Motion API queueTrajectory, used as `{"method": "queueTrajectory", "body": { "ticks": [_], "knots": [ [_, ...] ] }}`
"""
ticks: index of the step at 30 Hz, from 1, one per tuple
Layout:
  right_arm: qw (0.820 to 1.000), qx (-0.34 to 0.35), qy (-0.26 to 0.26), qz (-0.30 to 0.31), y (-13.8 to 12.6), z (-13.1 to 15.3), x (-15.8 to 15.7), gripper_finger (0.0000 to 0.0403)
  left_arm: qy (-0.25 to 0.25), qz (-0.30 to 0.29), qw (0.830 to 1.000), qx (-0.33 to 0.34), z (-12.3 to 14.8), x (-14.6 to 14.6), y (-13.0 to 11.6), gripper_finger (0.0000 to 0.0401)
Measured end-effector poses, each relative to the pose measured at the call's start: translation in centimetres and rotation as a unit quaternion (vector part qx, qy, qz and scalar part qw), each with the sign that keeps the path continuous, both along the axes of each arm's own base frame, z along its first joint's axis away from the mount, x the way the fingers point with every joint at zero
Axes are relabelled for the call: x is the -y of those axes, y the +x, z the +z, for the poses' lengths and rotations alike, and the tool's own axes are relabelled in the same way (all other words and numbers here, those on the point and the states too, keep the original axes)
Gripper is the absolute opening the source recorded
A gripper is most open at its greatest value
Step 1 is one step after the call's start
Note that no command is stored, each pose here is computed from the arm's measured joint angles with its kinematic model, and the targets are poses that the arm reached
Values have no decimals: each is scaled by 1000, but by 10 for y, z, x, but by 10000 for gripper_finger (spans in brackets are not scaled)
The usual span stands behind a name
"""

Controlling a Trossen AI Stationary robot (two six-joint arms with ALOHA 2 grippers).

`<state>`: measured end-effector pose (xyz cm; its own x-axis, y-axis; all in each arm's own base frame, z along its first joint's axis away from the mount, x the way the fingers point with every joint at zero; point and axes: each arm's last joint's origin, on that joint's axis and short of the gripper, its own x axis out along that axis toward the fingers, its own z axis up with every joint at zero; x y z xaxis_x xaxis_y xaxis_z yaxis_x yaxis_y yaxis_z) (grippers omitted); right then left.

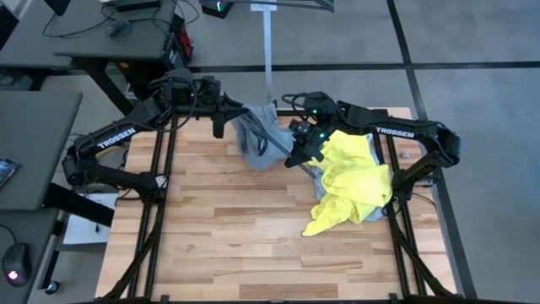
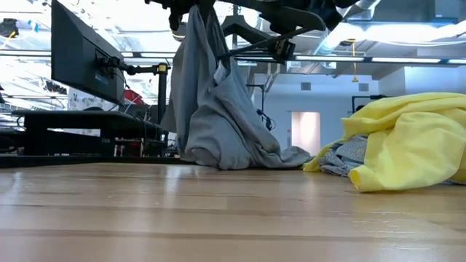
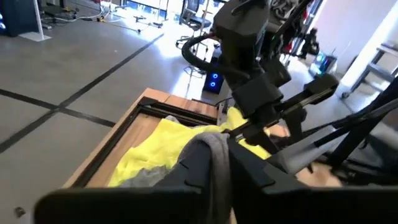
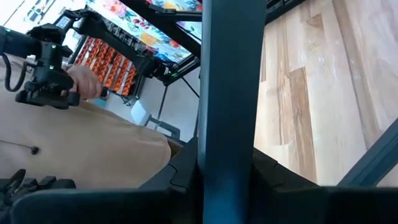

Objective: Hang clothes
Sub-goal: Hang the gray shirt on the black hanger

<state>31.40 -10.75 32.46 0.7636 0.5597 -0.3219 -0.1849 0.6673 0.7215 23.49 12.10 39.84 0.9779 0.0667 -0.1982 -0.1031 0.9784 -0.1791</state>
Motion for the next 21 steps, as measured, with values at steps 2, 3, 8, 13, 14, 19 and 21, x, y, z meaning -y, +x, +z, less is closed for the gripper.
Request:
{"method": "queueTrajectory", "body": {
  "ticks": [2,3,8,13,14,19,21],
  "knots": [
    [1000,1,-3,0,0,0,0,61,3,0,1000,8,3,1,-2,71],
    [1000,4,-9,0,0,0,0,61,4,-1,1000,11,4,2,-3,80],
    [999,16,-28,-6,0,1,1,61,26,-11,999,16,10,7,-13,101],
    [999,7,-24,-22,0,1,3,60,94,12,995,-27,6,7,-22,103],
    [999,4,-24,-25,0,1,4,60,105,16,994,-35,5,7,-22,103],
    [999,4,-24,-26,0,1,4,60,153,21,987,-46,5,7,-24,103],
    [999,6,-25,-26,0,1,4,60,167,23,984,-49,6,7,-27,103]
  ]
}}
